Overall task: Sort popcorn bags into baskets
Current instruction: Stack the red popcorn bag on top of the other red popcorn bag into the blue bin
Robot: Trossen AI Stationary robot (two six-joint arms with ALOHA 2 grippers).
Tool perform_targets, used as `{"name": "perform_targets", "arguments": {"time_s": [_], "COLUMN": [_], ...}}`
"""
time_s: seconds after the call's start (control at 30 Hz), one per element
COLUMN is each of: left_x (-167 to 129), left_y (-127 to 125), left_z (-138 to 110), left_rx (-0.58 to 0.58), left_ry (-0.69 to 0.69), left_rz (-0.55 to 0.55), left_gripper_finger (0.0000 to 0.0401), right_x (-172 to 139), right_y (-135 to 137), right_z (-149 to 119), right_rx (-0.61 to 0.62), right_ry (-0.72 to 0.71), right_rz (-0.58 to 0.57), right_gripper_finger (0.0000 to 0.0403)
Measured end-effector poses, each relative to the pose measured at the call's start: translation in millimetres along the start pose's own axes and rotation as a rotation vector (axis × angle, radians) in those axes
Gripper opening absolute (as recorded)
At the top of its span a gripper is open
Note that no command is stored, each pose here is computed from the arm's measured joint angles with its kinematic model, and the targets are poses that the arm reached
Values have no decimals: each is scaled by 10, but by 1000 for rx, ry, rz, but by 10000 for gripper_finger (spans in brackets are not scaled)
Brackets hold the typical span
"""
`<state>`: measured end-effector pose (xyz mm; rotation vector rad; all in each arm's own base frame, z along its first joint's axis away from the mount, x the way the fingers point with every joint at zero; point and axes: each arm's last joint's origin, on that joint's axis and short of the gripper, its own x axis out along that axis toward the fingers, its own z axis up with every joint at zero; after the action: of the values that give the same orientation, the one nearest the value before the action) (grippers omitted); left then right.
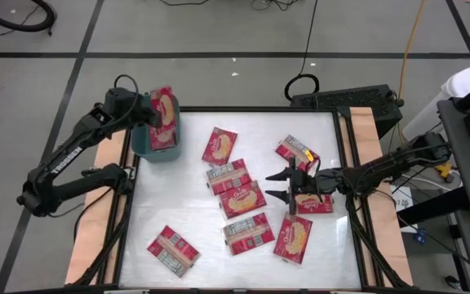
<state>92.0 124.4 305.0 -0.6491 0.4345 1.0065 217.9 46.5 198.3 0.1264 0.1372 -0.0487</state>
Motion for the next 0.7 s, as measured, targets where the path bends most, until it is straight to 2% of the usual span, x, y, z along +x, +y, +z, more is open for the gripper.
{"name": "perform_targets", "arguments": {"time_s": [0.43,0.7], "left_x": [529,699], "left_y": [118,195], "left_z": [19,-10], "left_rx": [7,-45], "left_ry": [183,260], "left_rz": [145,206], "left_gripper_finger": [21,21], "right_x": [-3,-3], "right_y": [12,12], "right_z": [12,12], "right_rx": [31,61], "right_ry": [-13,-13], "right_rz": [6,5], "right_gripper_finger": [206,206]}}
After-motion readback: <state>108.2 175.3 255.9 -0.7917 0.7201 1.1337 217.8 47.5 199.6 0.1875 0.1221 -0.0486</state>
